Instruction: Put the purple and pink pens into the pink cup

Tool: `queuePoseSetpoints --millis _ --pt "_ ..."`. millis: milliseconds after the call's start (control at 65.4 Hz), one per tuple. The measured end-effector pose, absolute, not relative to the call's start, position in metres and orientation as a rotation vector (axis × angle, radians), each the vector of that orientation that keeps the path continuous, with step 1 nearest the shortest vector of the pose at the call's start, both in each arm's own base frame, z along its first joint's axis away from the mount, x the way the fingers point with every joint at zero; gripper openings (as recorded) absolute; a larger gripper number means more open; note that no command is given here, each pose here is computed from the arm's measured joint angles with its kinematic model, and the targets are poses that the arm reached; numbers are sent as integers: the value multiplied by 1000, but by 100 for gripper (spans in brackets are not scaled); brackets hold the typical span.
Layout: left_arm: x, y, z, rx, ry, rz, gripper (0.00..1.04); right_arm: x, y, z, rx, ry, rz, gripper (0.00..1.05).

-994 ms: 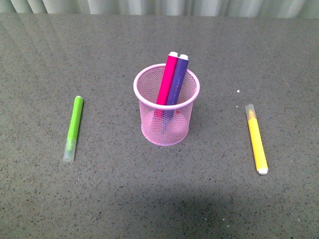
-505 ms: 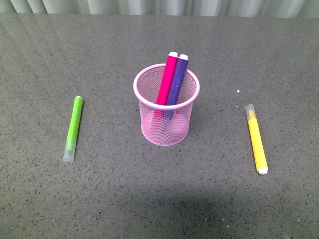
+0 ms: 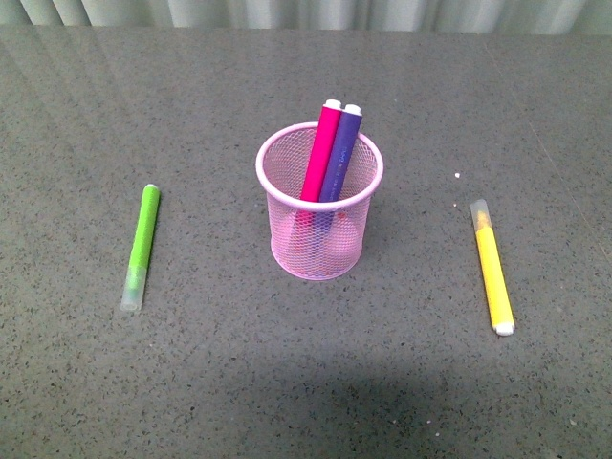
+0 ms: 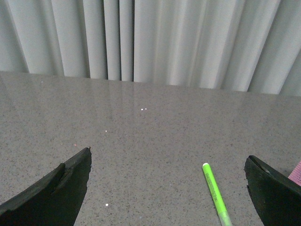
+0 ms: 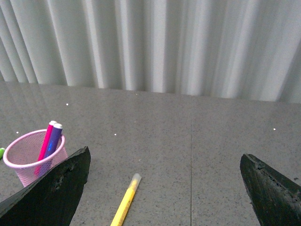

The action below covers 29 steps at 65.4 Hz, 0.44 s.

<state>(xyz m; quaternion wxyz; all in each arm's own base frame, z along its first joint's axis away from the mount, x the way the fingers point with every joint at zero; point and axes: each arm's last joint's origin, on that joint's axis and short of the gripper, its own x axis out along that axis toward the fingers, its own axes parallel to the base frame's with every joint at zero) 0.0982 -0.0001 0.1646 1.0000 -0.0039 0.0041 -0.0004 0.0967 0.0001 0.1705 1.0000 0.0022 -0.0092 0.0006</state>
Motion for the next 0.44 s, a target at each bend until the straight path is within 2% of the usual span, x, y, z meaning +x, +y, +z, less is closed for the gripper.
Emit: queuePoseSetpoints --millis 443 --pt "98 0 165 -8 9 -1 97 97 0 170 4 -18 1 97"
